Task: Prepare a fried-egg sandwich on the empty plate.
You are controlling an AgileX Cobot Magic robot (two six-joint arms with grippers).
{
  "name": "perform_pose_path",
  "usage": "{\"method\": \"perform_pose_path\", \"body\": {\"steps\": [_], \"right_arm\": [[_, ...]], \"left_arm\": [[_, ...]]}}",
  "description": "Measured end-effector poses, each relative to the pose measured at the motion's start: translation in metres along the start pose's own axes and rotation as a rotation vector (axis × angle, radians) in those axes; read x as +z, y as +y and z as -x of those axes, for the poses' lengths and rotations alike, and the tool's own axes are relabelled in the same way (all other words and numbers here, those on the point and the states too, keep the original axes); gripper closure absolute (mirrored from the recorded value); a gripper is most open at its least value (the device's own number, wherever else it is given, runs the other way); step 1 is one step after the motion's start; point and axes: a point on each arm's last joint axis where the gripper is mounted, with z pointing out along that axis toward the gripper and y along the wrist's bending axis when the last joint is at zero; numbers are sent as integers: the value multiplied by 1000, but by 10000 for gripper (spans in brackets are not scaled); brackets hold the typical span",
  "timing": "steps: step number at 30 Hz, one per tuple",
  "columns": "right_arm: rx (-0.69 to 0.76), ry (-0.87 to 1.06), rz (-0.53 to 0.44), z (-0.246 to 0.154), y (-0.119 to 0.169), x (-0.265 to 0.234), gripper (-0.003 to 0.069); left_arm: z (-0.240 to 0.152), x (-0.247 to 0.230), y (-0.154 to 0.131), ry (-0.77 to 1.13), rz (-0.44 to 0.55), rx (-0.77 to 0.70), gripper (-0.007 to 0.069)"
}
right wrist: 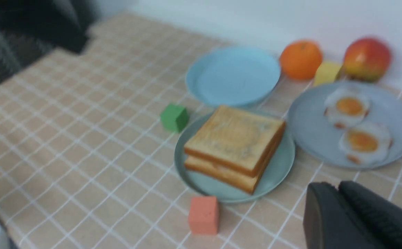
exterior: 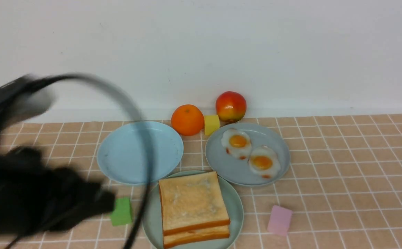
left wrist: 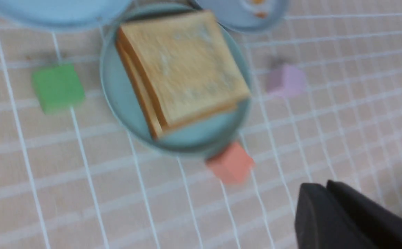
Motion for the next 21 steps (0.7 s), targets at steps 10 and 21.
{"method": "perform_pose_path", "body": {"steps": [10,21], "right_arm": [[26,-83,32,-50,6,-26,647],[23,-93,26,-49,6,-26,673]], "left_arm": [[-96,-52,28,-73,-149,-8,638],[-86,-56,27,-218,-170,12,638]]}}
